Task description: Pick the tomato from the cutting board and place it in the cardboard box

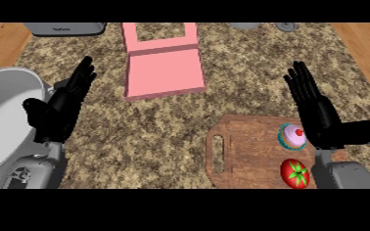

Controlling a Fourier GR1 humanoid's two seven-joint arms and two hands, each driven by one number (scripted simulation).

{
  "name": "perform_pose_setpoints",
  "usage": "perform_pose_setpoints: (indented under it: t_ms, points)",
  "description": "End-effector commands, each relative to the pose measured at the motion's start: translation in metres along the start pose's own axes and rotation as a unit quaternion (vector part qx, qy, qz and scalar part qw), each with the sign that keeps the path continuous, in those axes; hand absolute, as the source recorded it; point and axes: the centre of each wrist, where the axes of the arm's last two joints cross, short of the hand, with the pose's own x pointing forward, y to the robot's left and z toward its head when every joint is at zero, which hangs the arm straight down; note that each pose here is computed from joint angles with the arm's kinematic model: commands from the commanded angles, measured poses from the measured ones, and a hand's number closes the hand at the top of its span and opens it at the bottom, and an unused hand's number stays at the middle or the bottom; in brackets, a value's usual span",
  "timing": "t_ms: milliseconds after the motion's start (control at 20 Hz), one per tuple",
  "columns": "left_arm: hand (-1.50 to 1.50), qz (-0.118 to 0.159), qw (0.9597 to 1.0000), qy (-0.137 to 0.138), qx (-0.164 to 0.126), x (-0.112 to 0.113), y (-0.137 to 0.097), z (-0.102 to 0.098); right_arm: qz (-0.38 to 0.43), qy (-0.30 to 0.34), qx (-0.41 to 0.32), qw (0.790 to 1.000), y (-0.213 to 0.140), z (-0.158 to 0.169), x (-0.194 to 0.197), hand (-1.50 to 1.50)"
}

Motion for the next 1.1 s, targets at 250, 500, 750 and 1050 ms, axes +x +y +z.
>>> perform_pose_setpoints:
  t_ms: [250, 500, 750, 1050]
  points:
    - [0.00, -0.098, 0.9913, 0.041, 0.078, -0.047, 0.032, 0.030, -0.020, -0.175, 0.074, 0.982, 0.004, -0.010, 0.079, -1.50]
    - [0.00, -0.074, 0.9938, 0.054, 0.062, -0.048, 0.023, 0.041, 0.115, -0.062, -0.145, 0.981, -0.025, 0.035, -0.002, -1.50]
    - [0.00, -0.077, 0.9934, 0.058, 0.063, -0.052, 0.016, 0.040, 0.151, -0.097, -0.083, 0.980, -0.044, 0.066, 0.008, -1.50]
    - [0.00, -0.073, 0.9936, 0.058, 0.064, -0.051, 0.024, 0.040, 0.368, -0.024, 0.023, 0.929, -0.098, 0.068, 0.056, -1.50]
